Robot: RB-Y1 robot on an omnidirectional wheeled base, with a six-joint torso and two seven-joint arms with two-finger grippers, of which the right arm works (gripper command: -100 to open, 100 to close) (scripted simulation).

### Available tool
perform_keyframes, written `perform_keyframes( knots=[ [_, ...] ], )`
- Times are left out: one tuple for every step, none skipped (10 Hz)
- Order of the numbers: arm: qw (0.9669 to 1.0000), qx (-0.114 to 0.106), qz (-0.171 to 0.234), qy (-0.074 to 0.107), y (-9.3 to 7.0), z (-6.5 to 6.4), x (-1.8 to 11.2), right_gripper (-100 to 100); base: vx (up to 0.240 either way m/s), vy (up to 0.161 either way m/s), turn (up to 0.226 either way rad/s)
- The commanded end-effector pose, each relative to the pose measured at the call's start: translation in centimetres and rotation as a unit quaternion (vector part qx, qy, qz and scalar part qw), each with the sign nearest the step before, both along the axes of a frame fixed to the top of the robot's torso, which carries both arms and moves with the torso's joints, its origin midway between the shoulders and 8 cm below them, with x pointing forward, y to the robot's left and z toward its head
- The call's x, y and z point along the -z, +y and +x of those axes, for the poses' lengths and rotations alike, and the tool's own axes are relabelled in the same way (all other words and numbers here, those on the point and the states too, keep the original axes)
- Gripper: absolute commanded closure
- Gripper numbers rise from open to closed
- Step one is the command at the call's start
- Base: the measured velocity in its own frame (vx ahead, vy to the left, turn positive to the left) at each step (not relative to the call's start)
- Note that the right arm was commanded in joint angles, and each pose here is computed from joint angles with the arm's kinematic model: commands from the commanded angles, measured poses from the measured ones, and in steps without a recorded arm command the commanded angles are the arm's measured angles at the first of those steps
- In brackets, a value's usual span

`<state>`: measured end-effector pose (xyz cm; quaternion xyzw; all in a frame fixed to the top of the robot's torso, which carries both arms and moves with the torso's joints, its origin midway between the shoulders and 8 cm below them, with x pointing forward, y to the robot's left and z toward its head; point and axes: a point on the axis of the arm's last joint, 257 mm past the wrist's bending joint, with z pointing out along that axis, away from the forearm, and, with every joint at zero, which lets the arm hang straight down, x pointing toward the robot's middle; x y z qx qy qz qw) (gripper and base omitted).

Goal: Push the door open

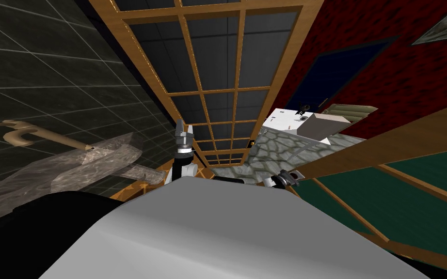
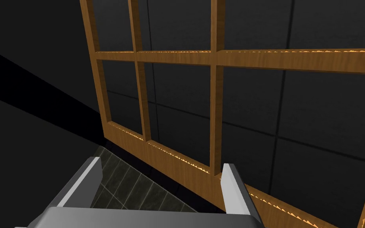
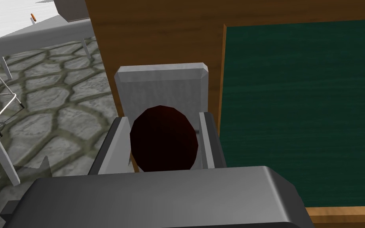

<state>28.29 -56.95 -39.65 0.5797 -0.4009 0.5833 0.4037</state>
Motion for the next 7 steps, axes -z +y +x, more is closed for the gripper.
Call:
perform_keyframes(
  knots=[
    [0.9997, 0.022, -0.005, -0.004, -1.2, -1.3, -0.6, 100, 0.047, -0.102, 0.136],
    [0.9994, 0.035, -0.005, -0.004, -1.7, -2.1, -0.6, 100, 0.049, -0.103, 0.126],
    [0.9988, 0.049, -0.005, -0.005, -2.1, -2.9, -0.6, 100, 0.048, -0.112, 0.136],
    [0.998, 0.062, -0.005, -0.005, -2.5, -3.8, -0.6, 100, 0.037, -0.111, 0.13],
    [0.9971, 0.076, -0.005, -0.005, -2.8, -4.7, -0.6, 100, 0.046, -0.093, 0.145],
    [0.996, 0.089, -0.005, -0.005, -3.2, -5.5, -0.6, 100, 0.047, -0.09, 0.134],
    [0.9947, 0.102, -0.004, -0.004, -3.4, -6.4, -0.5, 100, 0.026, -0.106, 0.126]
  ],
)
